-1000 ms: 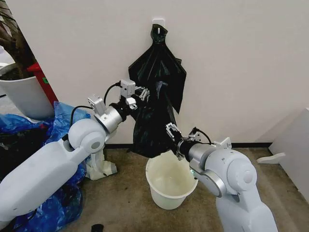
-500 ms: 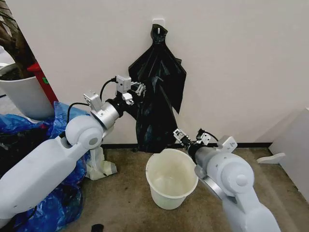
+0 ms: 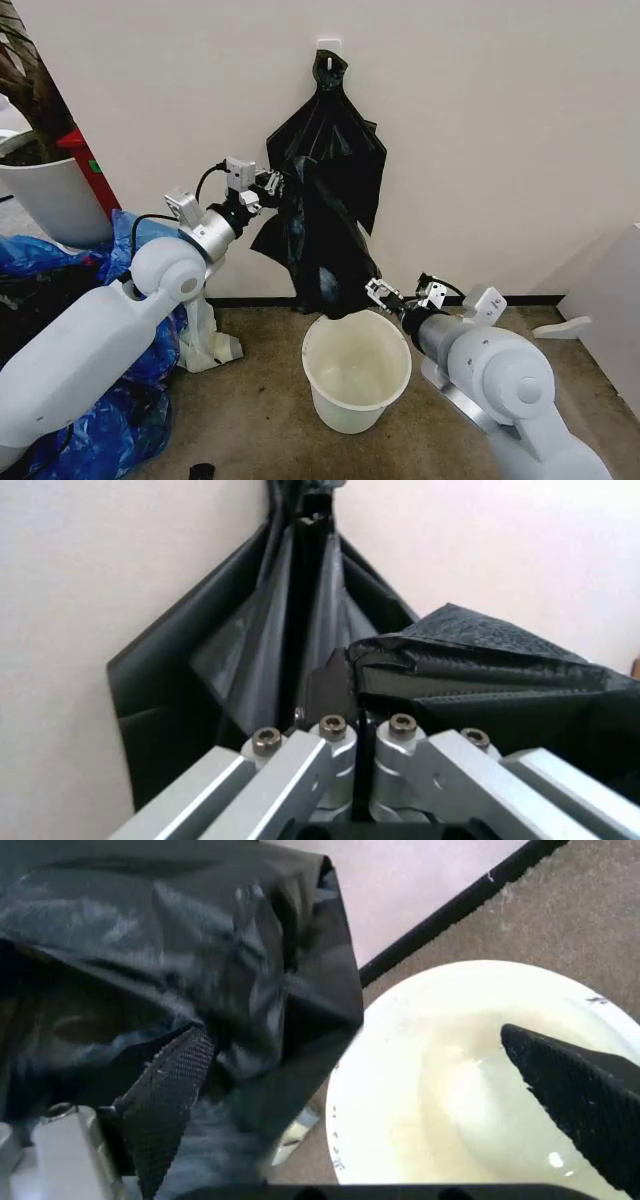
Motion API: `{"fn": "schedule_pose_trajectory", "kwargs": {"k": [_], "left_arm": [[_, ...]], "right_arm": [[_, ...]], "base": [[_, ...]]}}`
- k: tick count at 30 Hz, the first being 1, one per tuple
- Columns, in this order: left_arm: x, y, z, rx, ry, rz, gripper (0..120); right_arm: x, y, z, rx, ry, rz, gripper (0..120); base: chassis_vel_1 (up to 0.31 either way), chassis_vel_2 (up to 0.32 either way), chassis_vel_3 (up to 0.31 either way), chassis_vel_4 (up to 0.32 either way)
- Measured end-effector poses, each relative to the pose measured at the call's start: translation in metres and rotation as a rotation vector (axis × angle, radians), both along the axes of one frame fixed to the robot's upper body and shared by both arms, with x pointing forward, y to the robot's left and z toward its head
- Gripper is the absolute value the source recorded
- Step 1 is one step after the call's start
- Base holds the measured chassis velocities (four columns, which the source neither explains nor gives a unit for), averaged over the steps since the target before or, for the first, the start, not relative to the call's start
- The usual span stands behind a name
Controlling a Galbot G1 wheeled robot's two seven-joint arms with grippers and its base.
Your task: Place the garbage bag over the trash bin.
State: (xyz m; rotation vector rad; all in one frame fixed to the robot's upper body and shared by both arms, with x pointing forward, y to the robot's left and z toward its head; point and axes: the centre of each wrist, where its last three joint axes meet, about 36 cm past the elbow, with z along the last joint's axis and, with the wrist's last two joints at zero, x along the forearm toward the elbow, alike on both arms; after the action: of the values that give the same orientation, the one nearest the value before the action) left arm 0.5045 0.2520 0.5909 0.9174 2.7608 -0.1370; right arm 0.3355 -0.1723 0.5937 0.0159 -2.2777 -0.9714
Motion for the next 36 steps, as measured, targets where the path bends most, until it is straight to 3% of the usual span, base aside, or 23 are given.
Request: {"fn": "schedule_pose_trajectory", "kwargs": {"k": [10,22,31,36], "left_arm": [[0.006,0.004,-0.005,0.006,-0.003,0.020,0],[-0.003,-0.011,0.000,0.014,-0.022,-0.023,0],[-0.007,-0.014,0.006,0.011,-0.034,-0.041,0],[-0.009,-0.025,0.005,0.007,-0.033,-0.068,0]], "right_arm": [[0.001,-0.008,0.002,-0.063,-0.040,-0.017,100],[-0.012,-0.007,0.013,-0.103,-0.348,0.130,100],[0.005,0.010,-0.002,-0.065,-0.309,0.218,100],[0.014,0.014,0.001,0.055,-0.225,0.157,100]], "base": [[0.000,0.000,0.000,0.000],[0.000,0.000,0.000,0.000],[0.000,0.000,0.000,0.000],[0.000,0.000,0.000,0.000]]}}
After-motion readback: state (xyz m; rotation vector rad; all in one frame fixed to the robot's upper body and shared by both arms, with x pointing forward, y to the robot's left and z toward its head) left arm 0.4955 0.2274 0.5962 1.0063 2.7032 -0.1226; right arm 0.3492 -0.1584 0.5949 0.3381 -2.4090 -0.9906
